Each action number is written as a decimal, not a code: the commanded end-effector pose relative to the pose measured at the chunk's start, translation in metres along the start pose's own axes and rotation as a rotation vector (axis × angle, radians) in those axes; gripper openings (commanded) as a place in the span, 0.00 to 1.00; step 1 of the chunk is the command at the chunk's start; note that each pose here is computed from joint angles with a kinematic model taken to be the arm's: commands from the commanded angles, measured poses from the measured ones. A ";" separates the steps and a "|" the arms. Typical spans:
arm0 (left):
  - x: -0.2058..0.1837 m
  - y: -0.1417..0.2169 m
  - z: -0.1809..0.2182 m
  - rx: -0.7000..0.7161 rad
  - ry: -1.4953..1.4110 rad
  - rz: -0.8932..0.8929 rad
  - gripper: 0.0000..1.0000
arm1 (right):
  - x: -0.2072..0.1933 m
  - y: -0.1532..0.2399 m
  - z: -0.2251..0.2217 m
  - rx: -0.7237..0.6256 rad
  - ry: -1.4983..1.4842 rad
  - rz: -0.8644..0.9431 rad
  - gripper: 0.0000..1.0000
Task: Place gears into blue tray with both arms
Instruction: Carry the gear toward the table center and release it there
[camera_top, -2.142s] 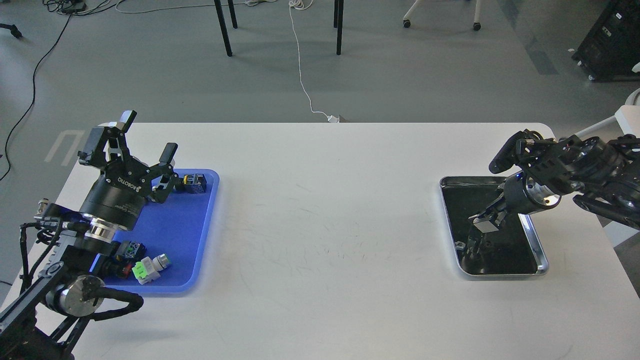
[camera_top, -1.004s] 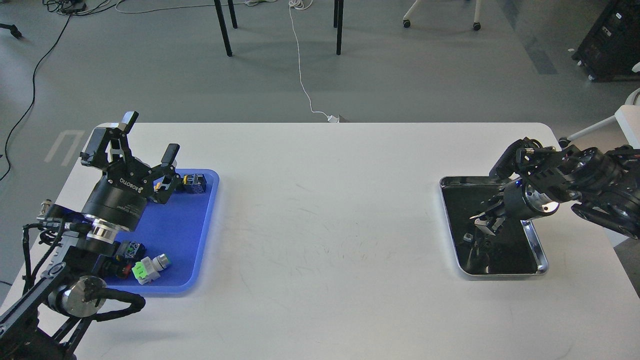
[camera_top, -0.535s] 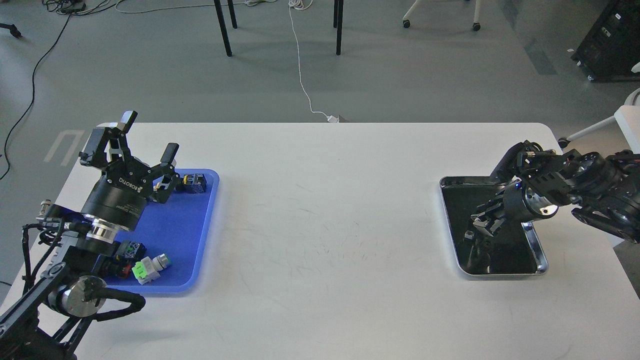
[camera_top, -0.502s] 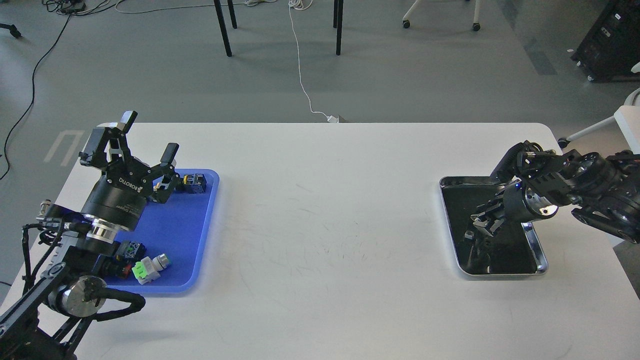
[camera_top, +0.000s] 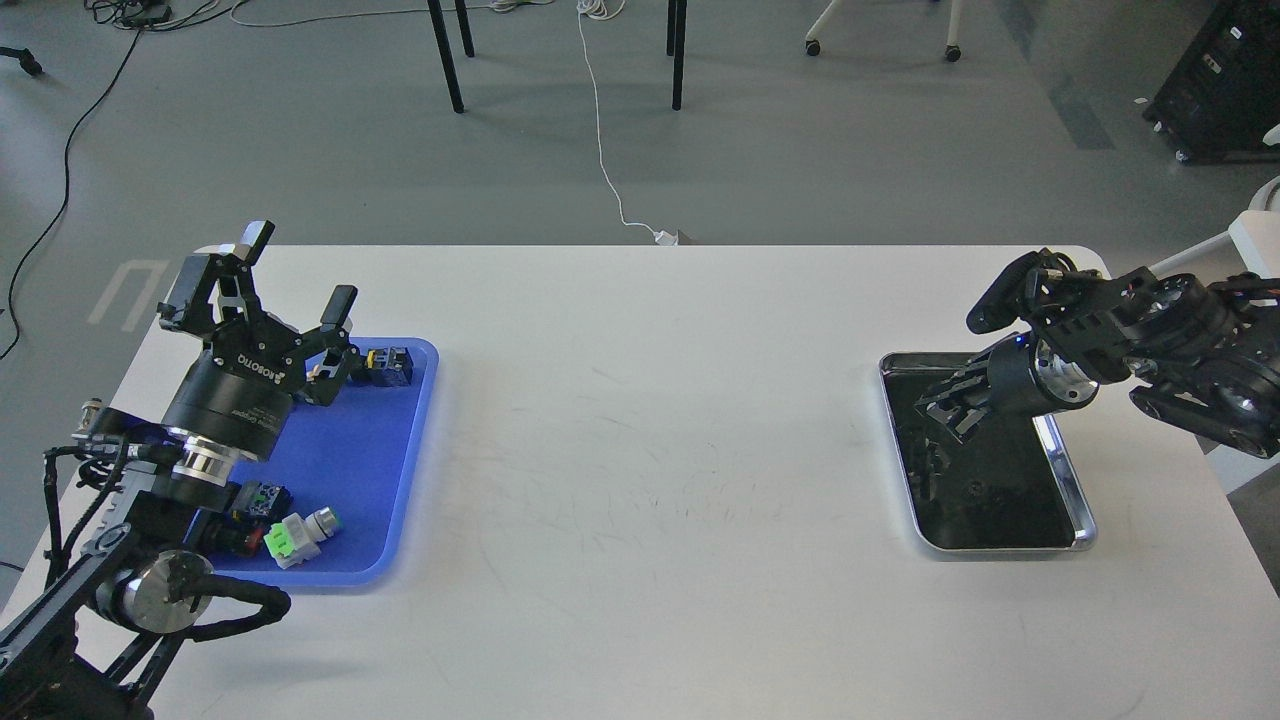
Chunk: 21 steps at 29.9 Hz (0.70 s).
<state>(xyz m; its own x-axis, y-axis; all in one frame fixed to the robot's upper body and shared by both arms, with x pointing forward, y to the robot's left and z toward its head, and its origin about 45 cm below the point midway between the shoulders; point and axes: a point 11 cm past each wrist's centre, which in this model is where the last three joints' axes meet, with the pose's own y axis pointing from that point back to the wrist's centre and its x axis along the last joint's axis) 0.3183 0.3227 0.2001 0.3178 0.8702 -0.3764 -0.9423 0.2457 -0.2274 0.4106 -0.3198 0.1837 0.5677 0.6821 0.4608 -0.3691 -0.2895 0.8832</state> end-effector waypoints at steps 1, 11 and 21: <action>0.000 0.000 0.000 0.000 0.000 0.000 0.98 | 0.035 0.014 -0.011 0.031 0.034 0.053 0.13; 0.001 -0.001 0.002 -0.003 -0.004 -0.001 0.98 | 0.133 0.005 -0.098 0.210 0.167 0.135 0.13; 0.002 0.000 0.004 -0.004 -0.012 0.000 0.98 | 0.163 -0.046 -0.166 0.283 0.270 0.129 0.13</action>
<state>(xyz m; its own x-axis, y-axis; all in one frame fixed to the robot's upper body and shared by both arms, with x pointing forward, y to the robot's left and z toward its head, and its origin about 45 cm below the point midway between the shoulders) 0.3192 0.3261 0.2031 0.3170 0.8744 -0.3673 -0.9416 0.2437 -0.2324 0.3946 -0.0853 0.2096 0.3024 0.7808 0.5467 -0.1694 -0.5204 0.8369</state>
